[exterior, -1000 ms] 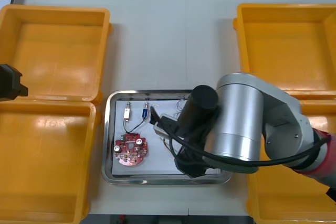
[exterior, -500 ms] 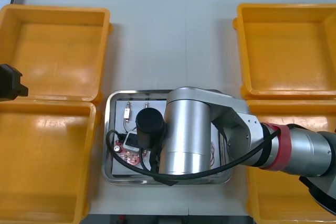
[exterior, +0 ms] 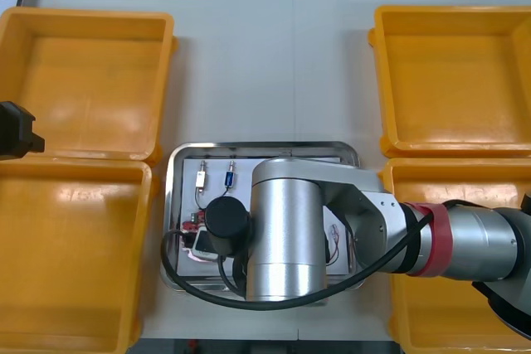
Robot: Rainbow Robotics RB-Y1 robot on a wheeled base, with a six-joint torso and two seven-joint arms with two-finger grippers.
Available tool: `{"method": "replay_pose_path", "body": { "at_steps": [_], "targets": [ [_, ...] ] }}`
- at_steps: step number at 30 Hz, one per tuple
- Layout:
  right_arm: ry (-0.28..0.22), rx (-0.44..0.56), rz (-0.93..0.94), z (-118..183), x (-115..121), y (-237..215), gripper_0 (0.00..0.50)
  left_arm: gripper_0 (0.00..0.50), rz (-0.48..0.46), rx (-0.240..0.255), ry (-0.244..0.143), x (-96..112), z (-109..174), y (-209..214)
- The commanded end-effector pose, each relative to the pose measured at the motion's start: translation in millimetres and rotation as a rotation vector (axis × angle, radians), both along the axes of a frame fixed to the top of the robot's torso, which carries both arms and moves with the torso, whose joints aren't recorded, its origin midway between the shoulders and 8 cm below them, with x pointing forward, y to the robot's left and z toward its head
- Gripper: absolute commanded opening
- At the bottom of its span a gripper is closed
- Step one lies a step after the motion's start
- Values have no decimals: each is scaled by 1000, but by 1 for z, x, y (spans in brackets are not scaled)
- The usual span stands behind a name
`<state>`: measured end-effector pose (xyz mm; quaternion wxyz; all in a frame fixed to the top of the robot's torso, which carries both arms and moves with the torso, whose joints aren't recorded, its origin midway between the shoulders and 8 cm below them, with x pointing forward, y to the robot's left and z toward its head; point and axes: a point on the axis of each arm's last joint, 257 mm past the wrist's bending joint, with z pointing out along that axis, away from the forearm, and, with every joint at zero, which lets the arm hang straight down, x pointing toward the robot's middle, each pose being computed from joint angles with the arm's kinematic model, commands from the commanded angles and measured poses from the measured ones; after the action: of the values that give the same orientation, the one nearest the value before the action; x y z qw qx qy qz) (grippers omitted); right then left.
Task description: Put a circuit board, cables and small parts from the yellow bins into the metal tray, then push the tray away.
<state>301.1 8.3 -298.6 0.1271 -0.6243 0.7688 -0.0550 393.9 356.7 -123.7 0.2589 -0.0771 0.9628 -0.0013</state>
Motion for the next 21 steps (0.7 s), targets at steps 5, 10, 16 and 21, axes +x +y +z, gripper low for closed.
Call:
{"method": "replay_pose_path", "body": {
  "at_steps": [5,10,16,21],
  "targets": [
    [-48,-48,129,-17,-15,6,500,500,-46,75,-19,-2,12,15],
    [-64,-68,152,-26,-19,3,500,500,-46,75,-19,-2,12,15],
    [-57,-63,161,-31,-24,5,500,500,-46,75,-19,-2,12,15],
    [-55,-63,167,-34,-26,5,500,500,-46,75,-19,-2,12,15]
  ]
}}
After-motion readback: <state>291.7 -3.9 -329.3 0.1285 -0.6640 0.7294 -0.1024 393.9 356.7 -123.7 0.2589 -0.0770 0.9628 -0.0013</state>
